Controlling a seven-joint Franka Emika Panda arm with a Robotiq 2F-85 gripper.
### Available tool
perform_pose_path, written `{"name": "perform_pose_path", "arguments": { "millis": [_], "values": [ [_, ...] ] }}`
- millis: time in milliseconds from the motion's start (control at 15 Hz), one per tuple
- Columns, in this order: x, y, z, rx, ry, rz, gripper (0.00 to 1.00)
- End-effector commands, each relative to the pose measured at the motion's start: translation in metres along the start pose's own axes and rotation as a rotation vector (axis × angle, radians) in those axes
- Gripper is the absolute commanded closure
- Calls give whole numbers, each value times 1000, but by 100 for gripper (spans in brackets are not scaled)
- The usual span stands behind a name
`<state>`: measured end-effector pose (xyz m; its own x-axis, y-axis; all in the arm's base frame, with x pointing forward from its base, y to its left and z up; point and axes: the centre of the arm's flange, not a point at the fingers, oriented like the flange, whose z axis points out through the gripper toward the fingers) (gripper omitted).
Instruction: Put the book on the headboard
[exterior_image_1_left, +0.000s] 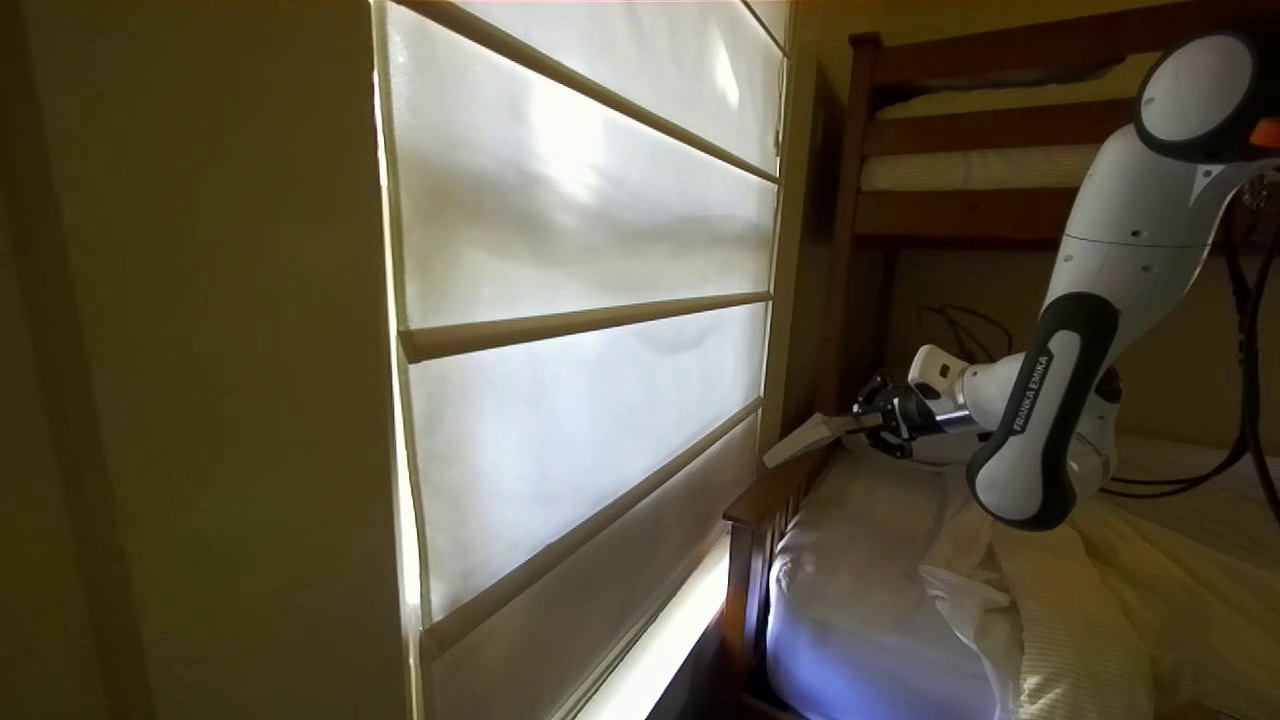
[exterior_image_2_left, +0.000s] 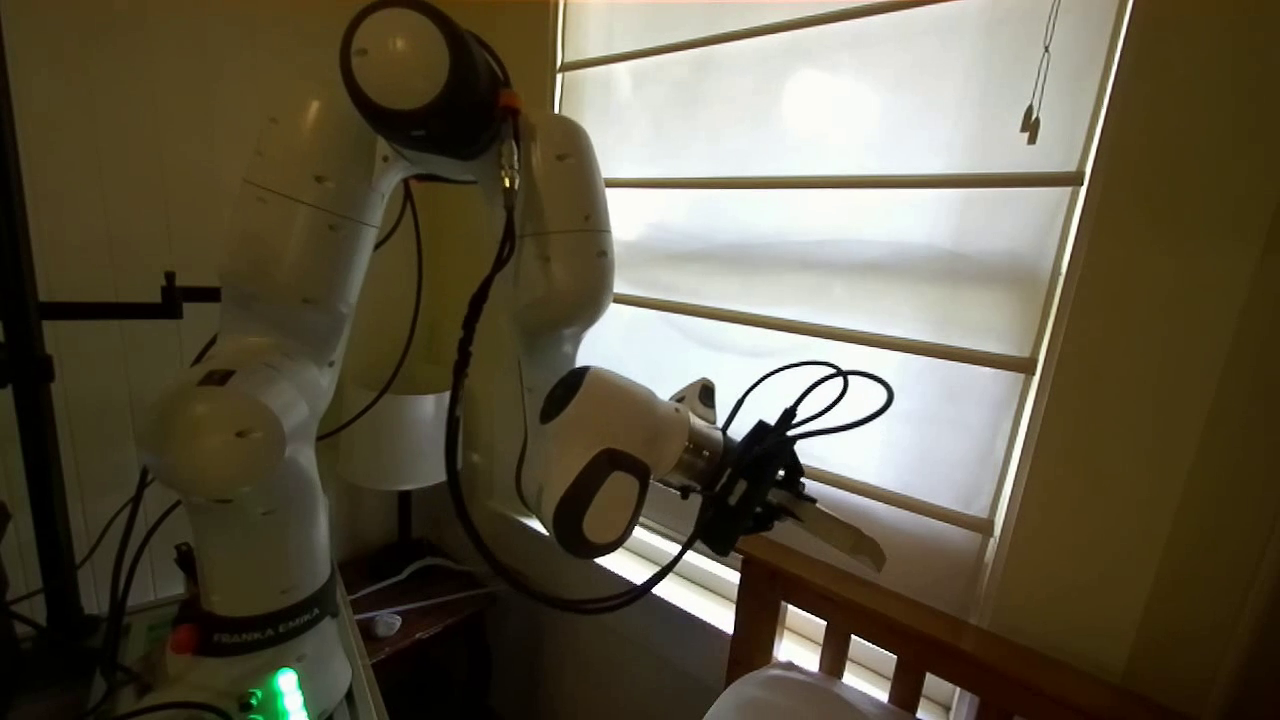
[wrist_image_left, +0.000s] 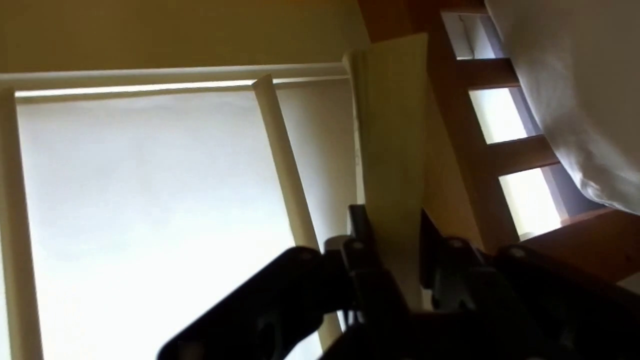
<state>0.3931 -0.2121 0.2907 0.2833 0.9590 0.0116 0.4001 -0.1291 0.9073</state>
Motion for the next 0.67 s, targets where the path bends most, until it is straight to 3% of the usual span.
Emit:
{"name": "perform_pose_path", "arguments": {
  "millis": [0, 200, 400, 600],
  "values": [
    [12, -2, 17, -104, 35, -158, 94],
    [24, -10, 28, -182, 72, -242, 94],
    [35, -3, 46, -190, 66, -226, 94],
    [37, -14, 55, -139, 26, -164, 94]
  ]
}}
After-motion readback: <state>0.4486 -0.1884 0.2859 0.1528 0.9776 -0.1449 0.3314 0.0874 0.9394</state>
